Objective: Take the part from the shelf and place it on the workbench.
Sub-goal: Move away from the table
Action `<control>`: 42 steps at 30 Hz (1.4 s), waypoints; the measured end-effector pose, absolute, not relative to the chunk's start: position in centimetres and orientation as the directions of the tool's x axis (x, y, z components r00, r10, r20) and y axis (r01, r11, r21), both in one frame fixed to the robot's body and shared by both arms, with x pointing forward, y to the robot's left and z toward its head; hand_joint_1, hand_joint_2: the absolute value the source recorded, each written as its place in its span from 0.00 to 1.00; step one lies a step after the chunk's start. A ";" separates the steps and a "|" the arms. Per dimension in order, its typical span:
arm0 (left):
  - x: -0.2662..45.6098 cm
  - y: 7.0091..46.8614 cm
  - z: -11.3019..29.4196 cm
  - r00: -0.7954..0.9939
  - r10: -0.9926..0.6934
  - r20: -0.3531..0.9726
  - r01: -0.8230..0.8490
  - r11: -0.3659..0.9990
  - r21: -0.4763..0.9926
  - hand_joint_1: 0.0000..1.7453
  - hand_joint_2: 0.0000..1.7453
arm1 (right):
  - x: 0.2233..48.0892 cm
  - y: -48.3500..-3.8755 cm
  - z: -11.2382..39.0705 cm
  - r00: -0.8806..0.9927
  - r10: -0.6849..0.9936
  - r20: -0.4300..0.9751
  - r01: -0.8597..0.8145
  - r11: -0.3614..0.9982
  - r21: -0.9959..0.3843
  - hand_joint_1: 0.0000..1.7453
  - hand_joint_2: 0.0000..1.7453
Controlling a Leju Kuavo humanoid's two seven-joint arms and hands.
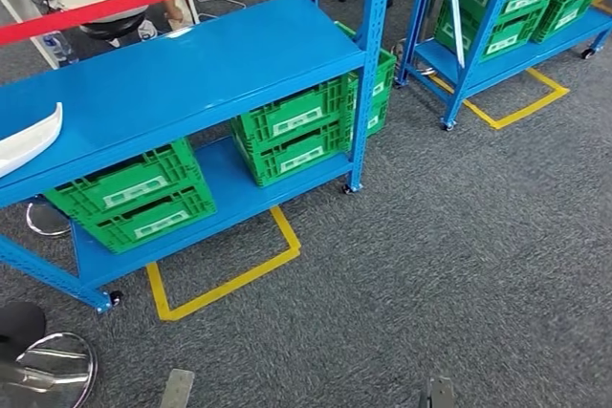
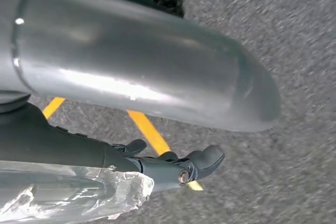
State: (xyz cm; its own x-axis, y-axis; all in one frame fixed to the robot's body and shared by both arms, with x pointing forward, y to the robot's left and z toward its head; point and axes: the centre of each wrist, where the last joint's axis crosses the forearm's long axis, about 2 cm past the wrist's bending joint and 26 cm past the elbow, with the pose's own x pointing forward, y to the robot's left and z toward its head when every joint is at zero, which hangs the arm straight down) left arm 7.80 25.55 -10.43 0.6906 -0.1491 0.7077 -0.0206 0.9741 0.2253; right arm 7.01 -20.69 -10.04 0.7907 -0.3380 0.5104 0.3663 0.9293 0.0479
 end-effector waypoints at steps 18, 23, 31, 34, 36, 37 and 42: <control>5.9 27.4 -10.9 0.704 -0.136 0.697 -0.027 0.976 0.218 0.00 0.00 | 5.8 -20.3 -10.2 0.785 -0.327 0.526 0.322 0.941 0.104 0.00 0.00; 5.4 27.2 -10.9 0.712 -0.132 0.690 -0.027 0.976 0.214 0.00 0.00 | 5.1 -20.4 -10.3 0.793 -0.324 0.517 0.319 0.942 0.101 0.00 0.00; 5.3 27.2 -10.9 0.719 -0.135 0.682 -0.034 0.973 0.229 0.00 0.00 | 5.0 -20.6 -10.3 0.798 -0.304 0.521 0.295 0.950 0.104 0.00 0.00; 5.7 27.1 -10.9 0.715 -0.135 0.686 -0.035 0.973 0.228 0.00 0.00 | 5.0 -20.6 -10.4 0.799 -0.300 0.522 0.290 0.952 0.103 0.00 0.00; 5.6 27.1 -10.9 0.716 -0.135 0.685 -0.036 0.973 0.228 0.00 0.00 | 5.0 -20.6 -10.4 0.799 -0.299 0.522 0.288 0.952 0.104 0.00 0.00; 5.5 27.1 -10.9 0.717 -0.135 0.684 -0.035 0.973 0.230 0.00 0.00 | 5.0 -20.6 -10.4 0.799 -0.299 0.522 0.287 0.952 0.105 0.00 0.00; 5.7 27.2 -10.9 0.715 -0.140 0.685 -0.036 0.971 0.236 0.00 0.00 | 5.0 -20.6 -10.4 0.800 -0.293 0.523 0.280 0.954 0.106 0.00 0.00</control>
